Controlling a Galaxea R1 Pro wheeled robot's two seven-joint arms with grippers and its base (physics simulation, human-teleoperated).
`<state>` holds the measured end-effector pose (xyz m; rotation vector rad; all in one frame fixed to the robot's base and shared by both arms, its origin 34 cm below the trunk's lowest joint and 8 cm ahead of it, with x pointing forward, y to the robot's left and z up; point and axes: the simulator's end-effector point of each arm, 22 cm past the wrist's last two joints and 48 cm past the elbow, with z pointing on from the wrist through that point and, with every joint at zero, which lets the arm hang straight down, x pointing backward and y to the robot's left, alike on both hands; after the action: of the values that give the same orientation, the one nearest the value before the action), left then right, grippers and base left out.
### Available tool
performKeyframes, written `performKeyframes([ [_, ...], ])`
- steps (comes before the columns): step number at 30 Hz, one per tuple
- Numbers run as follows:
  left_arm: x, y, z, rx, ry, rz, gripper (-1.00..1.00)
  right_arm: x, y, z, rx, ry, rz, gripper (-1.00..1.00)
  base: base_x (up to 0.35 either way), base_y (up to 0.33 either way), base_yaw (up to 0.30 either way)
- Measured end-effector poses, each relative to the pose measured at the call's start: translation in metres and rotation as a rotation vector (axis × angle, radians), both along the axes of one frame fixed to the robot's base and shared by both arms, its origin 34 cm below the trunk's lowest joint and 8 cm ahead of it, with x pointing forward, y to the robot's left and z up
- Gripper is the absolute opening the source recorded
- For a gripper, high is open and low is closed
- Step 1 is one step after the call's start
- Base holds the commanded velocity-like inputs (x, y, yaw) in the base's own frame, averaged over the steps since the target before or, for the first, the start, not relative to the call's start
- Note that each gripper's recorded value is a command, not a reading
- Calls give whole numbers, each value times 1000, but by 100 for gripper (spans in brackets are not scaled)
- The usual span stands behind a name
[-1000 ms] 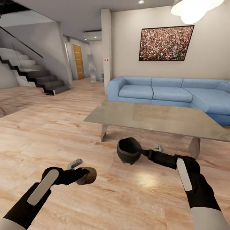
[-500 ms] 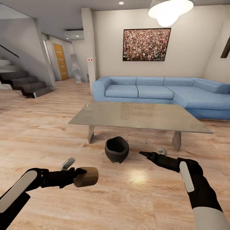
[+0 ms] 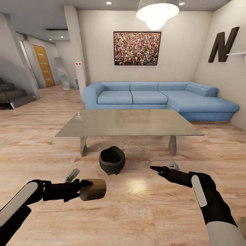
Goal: Place each of the two pumpkins and all three candles from the living room inside a cabinet in the living room (use any cabinet), then make sure every cabinet is closed, and position the cauldron so it is next to a table in the living room.
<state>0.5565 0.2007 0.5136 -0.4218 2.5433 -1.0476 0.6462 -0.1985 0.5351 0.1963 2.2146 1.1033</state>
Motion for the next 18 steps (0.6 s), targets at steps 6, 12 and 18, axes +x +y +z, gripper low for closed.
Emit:
performKeyframes([
  [6,1,0,-1,-1,1,6,-100,-1,0,-3,4,8,0,100,0,0,-288],
  [12,1,0,-1,-1,1,8,-100,-1,-4,-4,0,8,-3,100,-34,0,-289],
  [18,2,-1,-3,5,1,10,-100,0,-8,-4,-6,5,-6,100,-68,-37,-289],
])
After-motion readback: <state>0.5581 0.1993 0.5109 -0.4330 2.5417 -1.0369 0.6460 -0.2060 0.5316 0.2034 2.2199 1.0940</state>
